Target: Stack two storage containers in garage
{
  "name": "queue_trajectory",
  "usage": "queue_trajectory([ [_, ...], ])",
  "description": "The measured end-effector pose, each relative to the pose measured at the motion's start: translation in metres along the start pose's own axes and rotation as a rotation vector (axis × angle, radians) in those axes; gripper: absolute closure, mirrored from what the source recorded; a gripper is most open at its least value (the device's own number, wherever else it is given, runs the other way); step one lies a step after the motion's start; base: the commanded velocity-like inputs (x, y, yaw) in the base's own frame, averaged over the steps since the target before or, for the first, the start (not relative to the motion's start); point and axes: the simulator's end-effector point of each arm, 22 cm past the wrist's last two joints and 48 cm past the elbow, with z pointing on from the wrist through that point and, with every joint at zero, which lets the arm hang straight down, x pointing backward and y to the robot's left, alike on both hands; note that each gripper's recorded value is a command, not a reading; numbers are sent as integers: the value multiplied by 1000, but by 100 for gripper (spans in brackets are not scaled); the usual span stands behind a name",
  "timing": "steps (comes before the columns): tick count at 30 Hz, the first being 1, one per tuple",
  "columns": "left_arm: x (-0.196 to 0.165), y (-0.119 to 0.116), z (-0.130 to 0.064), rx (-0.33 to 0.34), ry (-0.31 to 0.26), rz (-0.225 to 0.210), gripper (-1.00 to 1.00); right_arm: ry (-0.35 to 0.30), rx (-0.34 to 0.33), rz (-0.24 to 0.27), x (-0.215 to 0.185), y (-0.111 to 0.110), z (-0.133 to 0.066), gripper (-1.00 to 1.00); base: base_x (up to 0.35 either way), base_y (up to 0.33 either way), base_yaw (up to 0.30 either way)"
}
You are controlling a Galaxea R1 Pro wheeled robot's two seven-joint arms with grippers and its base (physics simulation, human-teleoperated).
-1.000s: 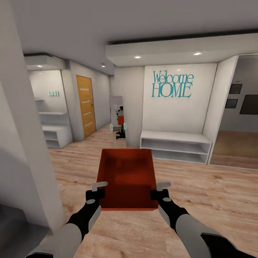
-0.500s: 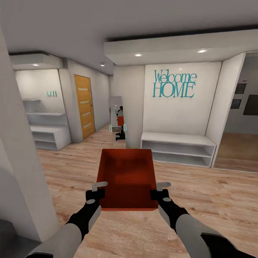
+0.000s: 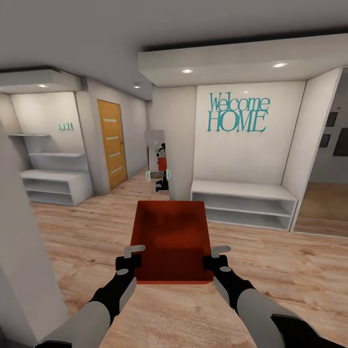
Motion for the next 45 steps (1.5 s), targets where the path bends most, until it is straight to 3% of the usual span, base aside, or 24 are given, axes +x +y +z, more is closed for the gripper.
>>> queue_trajectory([
  [20,0,0,0,0,0,0,100,0,0,0,0,0,0,100,322,0,8],
  [36,0,0,0,-1,0,0,100,0,0,0,0,0,0,100,322,0,242],
  [45,0,0,0,0,0,0,100,0,0,0,0,0,0,100,322,0,36],
])
